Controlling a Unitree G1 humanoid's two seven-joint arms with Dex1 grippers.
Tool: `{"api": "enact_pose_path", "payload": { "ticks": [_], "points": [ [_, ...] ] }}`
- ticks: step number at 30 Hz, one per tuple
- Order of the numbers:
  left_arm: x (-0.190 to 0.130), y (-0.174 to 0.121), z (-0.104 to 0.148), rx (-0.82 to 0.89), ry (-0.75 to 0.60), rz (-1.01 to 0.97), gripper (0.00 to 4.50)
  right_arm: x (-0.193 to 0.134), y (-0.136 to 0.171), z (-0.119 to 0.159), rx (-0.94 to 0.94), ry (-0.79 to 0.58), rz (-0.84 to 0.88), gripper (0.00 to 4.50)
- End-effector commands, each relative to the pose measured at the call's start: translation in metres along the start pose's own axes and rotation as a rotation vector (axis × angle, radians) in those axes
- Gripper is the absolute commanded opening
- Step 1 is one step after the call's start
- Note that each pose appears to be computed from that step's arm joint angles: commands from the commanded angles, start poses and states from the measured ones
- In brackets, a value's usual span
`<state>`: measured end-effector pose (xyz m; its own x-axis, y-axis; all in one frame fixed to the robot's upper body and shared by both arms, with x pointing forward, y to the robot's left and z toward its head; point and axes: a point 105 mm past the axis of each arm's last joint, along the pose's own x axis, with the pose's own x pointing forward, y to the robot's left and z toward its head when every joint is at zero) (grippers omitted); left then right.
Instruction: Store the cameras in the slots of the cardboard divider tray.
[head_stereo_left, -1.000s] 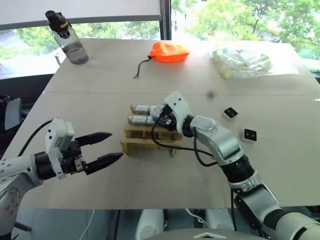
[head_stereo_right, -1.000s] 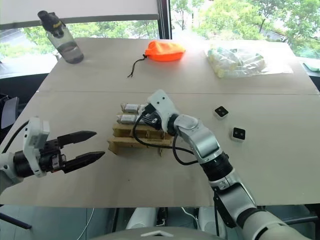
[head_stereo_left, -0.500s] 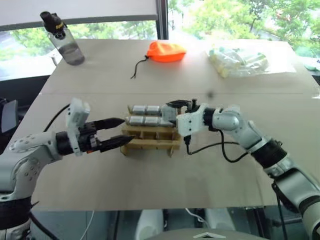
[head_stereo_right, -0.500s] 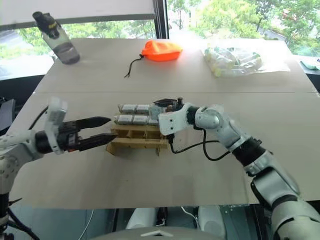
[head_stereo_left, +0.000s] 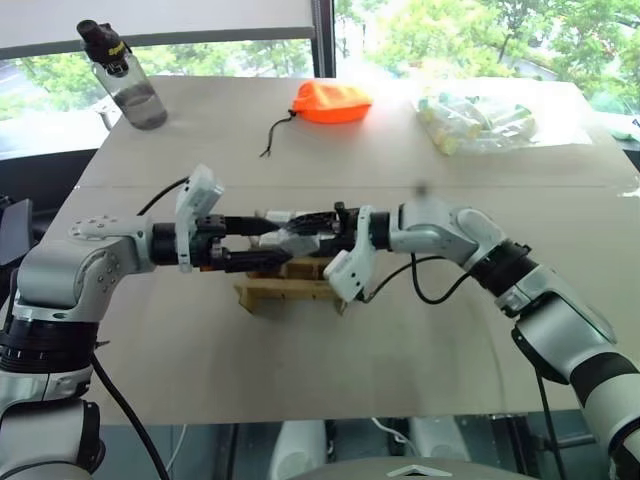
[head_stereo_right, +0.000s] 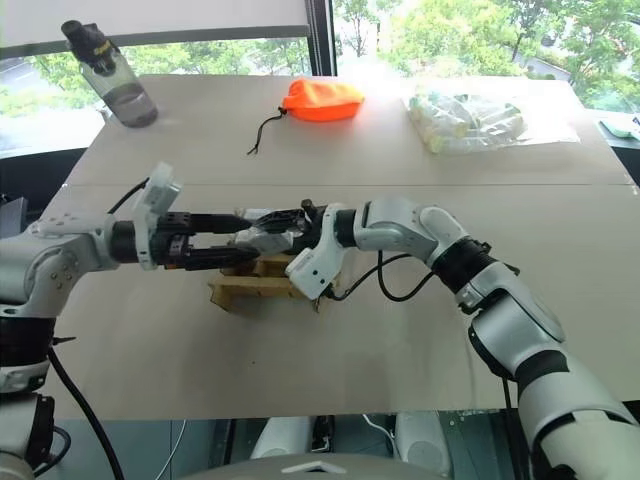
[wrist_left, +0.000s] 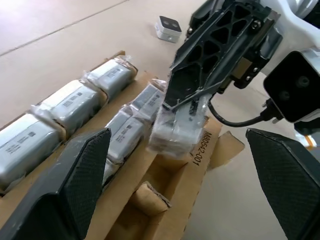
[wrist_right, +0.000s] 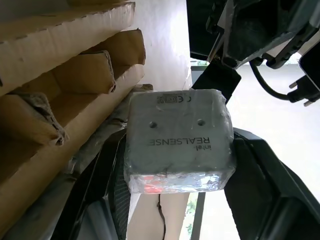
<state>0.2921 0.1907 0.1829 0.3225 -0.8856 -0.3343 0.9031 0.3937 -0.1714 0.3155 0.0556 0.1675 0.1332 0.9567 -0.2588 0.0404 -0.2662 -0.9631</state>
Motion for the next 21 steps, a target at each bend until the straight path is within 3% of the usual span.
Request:
{"api": "enact_pose_path", "payload": {
  "ticks": [1,5,6,8,9,11,21],
  "points": [
    [-0.002,-0.001,0.006,0.037,0.012,-0.014,4.5,0.0,-0.023,-0.001,-0.04,-0.002,-0.068,1.99],
    [0.001,-0.002,0.008,0.071,-0.001,-0.028,3.42,0.001,-0.023,-0.003,-0.04,0.0,-0.063,1.99],
    [0.002,-0.001,0.009,0.082,-0.003,-0.023,2.75,0.001,-0.021,-0.002,-0.039,-0.005,-0.059,1.99],
    [0.003,0.0,0.008,0.098,0.002,-0.022,2.14,0.002,-0.019,-0.001,-0.038,-0.014,-0.051,1.99],
    [0.003,0.0,0.008,0.103,0.006,-0.024,1.53,0.003,-0.019,0.0,-0.038,-0.019,-0.048,1.99],
    [0.004,0.0,0.007,0.106,0.009,-0.029,0.73,0.003,-0.018,0.002,-0.033,-0.026,-0.044,1.99],
    [0.011,0.005,0.015,0.17,-0.015,-0.028,0.72,0.008,-0.013,0.009,0.004,-0.055,-0.028,1.99]
  ]
}}
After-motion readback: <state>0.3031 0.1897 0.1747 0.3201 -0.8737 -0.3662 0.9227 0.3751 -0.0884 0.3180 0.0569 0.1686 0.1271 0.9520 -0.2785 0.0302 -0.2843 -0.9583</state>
